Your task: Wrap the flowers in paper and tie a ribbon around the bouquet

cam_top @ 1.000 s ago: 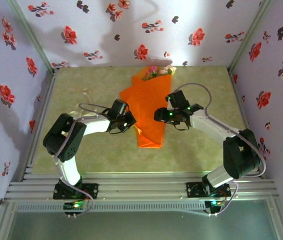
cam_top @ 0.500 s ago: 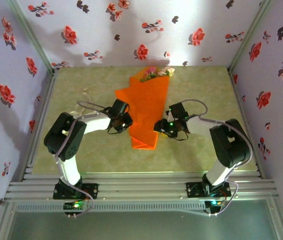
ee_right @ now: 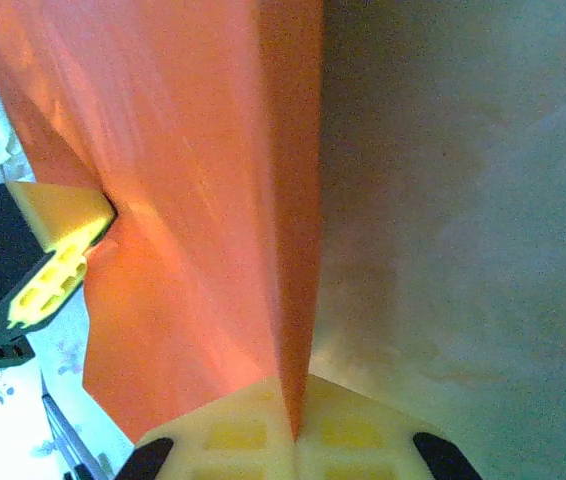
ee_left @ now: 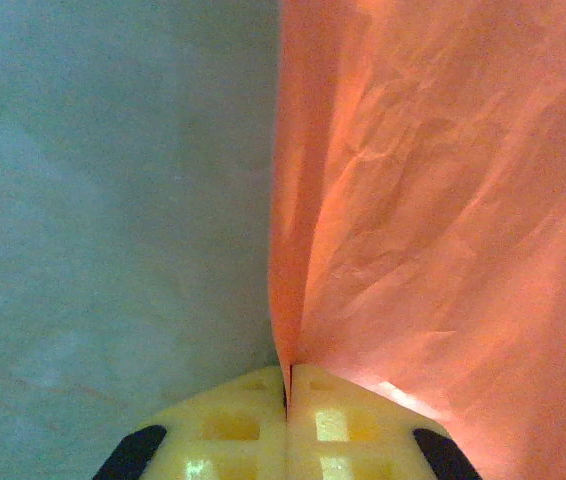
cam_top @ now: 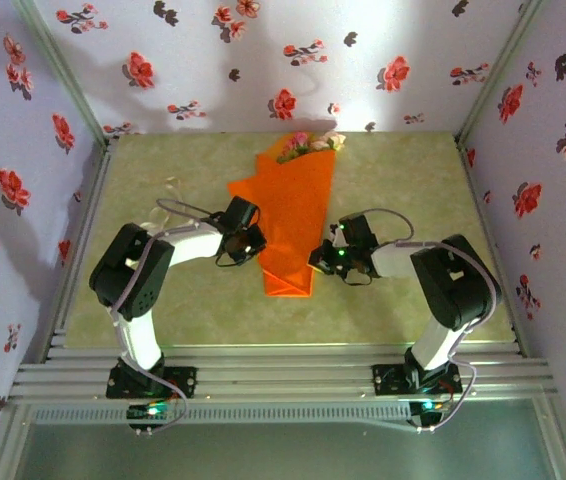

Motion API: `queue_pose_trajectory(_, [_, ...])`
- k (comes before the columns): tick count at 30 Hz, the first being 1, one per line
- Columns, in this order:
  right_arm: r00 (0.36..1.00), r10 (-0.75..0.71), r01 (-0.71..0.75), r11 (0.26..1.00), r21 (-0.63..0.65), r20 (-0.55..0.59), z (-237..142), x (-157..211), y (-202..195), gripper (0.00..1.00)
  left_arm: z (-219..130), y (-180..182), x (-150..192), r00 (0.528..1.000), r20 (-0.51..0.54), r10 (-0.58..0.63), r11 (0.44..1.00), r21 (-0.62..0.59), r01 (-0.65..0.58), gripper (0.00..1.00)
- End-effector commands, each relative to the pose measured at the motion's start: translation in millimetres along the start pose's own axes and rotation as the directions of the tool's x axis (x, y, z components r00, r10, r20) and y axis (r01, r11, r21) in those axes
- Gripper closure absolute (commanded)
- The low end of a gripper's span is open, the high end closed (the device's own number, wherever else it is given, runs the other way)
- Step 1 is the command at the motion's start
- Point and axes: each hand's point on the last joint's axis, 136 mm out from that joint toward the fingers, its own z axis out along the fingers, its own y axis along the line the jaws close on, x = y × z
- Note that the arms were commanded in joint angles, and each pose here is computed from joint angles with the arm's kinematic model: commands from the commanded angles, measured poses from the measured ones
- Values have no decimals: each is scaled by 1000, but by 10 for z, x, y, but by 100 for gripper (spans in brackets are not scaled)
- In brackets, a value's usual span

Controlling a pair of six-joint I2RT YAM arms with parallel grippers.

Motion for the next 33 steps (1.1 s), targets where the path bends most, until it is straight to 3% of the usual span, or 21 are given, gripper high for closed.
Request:
queue_pose_trajectory(1, [995, -29, 38, 994, -98, 93, -66, -231, 205, 92, 127, 528, 63, 1000, -14, 22, 979, -201, -25, 100])
queue_pose_trajectory(4, [994, -37, 51, 990, -131, 104, -40, -327, 276, 62, 122, 511, 62, 999, -18, 37, 979, -199, -40, 100])
queue_pose_trajectory(7, [993, -40, 53, 991, -120, 107, 43, -454, 264, 56, 121, 509, 57, 998, -27, 52, 977, -206, -56, 100])
queue_pose_trajectory(10, [993, -29, 43, 992, -119, 112, 123, -593, 232, 64, 125, 516, 43, 998, -34, 62, 974, -214, -68, 100])
queue_pose_trajectory(14, [989, -14, 34, 990, -138, 144, 120, -767, 211, 98, 123, 546, 26, 997, -41, 71, 971, -227, -78, 100])
queue_pose_trajectory(18, [983, -30, 56, 989, -137, 183, 30, -878, 238, 100, 110, 573, 10, 996, -46, 79, 968, -237, -88, 100])
queue_pose_trajectory(21, [981, -34, 60, 990, -130, 191, 35, -979, 232, 62, 95, 568, 3, 994, -52, 94, 966, -238, -104, 100])
queue_pose_trajectory(22, [981, -31, 57, 990, -130, 191, 58, -1026, 225, 55, 93, 561, 3, 994, -54, 100, 965, -238, -110, 100])
queue_pose_trajectory(24, [982, -22, 46, 991, -128, 187, 124, -1121, 207, 51, 94, 556, 4, 993, -59, 106, 964, -238, -117, 100])
queue_pose_trajectory(27, [984, 0, 23, 992, -126, 180, 226, -1250, 193, 59, 102, 549, 3, 992, -66, 110, 964, -236, -123, 100])
queue_pose_trajectory(28, [984, 3, 20, 992, -127, 180, 253, -1288, 201, 72, 103, 544, 0, 992, -66, 110, 964, -235, -123, 100])
queue_pose_trajectory(29, [982, 8, 16, 992, -126, 187, 257, -1324, 202, 92, 107, 548, 6, 992, -69, 109, 964, -236, -122, 100])
queue_pose_trajectory(30, [981, 10, 14, 993, -120, 195, 250, -1346, 197, 100, 105, 549, -1, 992, -68, 110, 964, -237, -123, 100])
queue_pose_trajectory(33, [972, 4, 20, 995, -101, 237, 162, -1418, 195, 100, 103, 546, -5, 991, -70, 113, 963, -236, -126, 100])
